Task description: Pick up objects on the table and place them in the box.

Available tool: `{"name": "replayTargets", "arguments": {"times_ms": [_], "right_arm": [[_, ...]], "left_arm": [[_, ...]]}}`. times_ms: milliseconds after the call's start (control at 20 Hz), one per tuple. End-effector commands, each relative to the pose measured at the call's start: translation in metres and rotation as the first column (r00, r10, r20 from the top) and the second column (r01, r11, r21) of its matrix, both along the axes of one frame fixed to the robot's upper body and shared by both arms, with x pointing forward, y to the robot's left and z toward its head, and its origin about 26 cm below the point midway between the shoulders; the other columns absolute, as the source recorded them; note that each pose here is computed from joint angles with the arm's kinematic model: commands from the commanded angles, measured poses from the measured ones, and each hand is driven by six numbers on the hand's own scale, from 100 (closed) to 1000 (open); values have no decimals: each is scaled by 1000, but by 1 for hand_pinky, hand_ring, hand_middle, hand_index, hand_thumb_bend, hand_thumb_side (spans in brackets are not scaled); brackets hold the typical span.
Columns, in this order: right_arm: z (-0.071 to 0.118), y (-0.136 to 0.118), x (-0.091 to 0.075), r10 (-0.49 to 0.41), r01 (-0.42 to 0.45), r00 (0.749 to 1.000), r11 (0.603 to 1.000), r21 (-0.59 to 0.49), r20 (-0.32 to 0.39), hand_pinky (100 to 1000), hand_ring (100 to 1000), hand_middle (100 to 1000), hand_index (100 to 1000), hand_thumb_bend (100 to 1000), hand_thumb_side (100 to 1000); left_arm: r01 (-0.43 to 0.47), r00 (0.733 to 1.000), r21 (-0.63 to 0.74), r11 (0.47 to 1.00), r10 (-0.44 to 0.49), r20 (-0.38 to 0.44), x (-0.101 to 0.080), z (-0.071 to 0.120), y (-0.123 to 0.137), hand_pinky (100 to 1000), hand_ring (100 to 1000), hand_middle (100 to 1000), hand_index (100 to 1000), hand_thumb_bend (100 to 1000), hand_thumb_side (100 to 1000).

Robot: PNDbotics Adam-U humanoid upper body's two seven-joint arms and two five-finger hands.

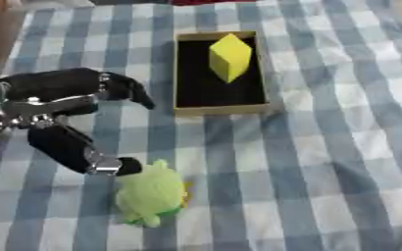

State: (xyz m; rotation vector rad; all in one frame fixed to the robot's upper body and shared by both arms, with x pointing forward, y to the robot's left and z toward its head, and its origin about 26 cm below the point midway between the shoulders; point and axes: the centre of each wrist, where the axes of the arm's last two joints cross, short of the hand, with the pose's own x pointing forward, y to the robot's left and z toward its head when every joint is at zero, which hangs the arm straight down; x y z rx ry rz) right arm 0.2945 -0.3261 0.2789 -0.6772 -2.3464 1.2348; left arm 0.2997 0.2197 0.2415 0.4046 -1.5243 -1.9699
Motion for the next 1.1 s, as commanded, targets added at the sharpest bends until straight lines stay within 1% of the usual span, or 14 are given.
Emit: {"name": "replayTargets", "arguments": {"times_ms": [50,200,400,500,650,1000,1100], "right_arm": [[8,-1,-4,-3,3,1000,1000,-12,26,568,714,696,777,100,938],[8,-1,-4,-2,3,1000,1000,-10,23,568,714,696,777,100,937],[7,0,-4,1,-1,1000,1000,-7,18,567,712,695,777,100,935],[6,0,-4,2,-2,1000,1000,-4,16,566,712,694,777,100,934],[5,-1,-4,2,-2,1000,1000,-1,13,565,712,695,777,100,934],[3,0,-4,6,-6,1000,1000,6,6,564,711,695,776,100,933],[3,0,-4,6,-6,1000,1000,9,5,564,710,694,776,100,933]], "left_arm": [[24,999,48,999,-26,31,-3,4,0,927,963,819,900,585,606],[51,998,80,995,-53,19,-3,0,0,928,963,821,899,618,535],[98,995,127,987,-97,-13,-4,-5,0,929,964,828,905,631,525],[105,994,142,984,-103,-21,-4,-6,1,929,964,830,908,643,506],[95,995,153,984,-92,-26,-5,-7,1,926,962,826,910,653,492],[50,999,166,985,-50,-4,-5,-14,-9,918,952,809,900,724,404],[42,999,171,984,-43,2,-6,-16,-11,914,947,803,897,746,366]]}}
